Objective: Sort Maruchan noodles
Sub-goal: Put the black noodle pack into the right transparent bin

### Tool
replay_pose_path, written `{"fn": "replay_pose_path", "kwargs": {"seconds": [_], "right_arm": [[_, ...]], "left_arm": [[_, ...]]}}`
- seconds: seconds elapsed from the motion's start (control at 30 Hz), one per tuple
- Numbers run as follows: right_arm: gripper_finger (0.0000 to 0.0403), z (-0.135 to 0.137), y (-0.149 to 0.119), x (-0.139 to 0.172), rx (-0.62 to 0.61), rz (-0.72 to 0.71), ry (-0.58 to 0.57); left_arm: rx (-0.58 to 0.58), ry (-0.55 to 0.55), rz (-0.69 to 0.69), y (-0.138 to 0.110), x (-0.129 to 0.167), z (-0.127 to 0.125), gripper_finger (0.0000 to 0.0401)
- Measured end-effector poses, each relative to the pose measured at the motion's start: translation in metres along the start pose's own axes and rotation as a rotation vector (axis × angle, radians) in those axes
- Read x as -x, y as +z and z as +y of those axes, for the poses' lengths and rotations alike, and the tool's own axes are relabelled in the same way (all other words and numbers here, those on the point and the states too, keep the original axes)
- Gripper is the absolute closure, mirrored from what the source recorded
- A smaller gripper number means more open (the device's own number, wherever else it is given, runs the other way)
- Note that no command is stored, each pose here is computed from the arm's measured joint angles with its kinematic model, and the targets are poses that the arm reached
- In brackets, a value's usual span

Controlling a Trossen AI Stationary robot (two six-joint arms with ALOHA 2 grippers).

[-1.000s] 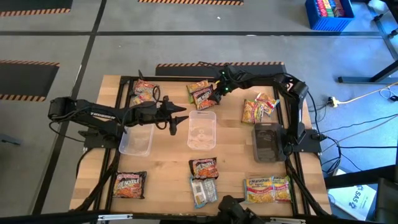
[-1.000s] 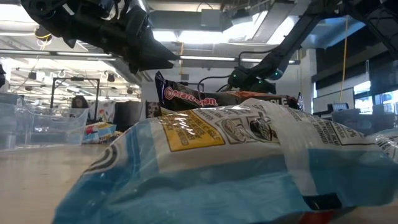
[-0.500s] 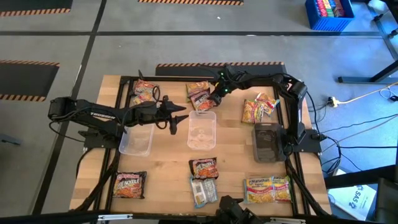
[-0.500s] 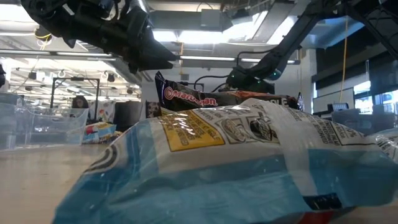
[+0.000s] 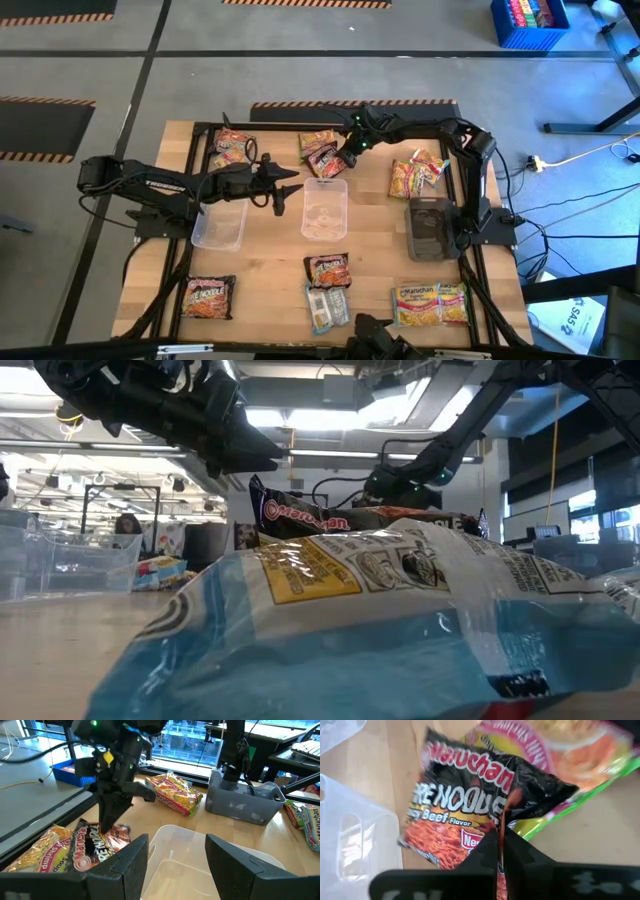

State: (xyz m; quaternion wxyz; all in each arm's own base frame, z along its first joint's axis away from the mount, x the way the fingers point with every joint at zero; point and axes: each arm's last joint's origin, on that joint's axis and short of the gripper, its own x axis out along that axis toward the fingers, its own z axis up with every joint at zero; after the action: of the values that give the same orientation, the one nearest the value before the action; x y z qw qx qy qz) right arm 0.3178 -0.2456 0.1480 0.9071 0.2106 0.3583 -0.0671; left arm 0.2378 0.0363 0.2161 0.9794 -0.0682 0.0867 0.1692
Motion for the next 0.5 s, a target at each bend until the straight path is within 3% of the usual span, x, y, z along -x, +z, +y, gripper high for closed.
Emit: {"fn": "replay_pose_path", "kwargs": {"seconds": [0.3,0.5], "right_arm": [[0.0403,0.017,0.017,0.03,0.048,-0.042,-0.074],[0.0403,0.027,0.012,0.027,0.076,-0.033,-0.067]], "left_arm": [[0.002,0.001,-0.004,0.0,0.0,0.0,0.0211],[0.004,0.042,-0.022,0.002,0.0,0.001,0.0211]]}}
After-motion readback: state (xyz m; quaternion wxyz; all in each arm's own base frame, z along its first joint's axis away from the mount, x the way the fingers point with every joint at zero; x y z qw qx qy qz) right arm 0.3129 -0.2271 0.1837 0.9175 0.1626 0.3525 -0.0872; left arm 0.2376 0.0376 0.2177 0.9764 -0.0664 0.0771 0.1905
